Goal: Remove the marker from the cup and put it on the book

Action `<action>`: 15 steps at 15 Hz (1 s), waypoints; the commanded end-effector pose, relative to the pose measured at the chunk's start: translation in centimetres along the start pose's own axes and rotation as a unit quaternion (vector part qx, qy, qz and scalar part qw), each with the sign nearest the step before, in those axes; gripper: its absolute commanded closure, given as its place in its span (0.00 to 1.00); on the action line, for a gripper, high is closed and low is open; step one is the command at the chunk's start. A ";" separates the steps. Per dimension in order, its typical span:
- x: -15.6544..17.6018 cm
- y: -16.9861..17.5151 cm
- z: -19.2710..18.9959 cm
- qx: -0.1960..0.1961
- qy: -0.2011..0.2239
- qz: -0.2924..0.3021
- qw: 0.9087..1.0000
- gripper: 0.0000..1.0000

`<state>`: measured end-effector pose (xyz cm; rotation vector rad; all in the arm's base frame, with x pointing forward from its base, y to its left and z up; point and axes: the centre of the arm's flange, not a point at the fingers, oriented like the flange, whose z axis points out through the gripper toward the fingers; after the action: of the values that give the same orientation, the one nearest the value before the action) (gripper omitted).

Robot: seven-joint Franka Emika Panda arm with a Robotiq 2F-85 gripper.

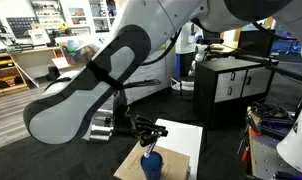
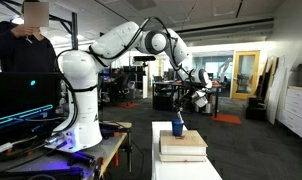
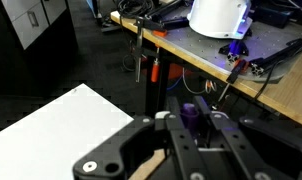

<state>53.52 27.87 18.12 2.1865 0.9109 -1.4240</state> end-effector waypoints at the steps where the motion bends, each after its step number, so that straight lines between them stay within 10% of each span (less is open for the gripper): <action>1: -2.6 0.6 -0.6 0.011 -0.001 0.015 1.000 0.94; 15: -4.6 3.2 0.0 0.017 0.043 0.065 0.997 0.94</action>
<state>55.79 25.36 21.41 2.2628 0.8101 -1.3520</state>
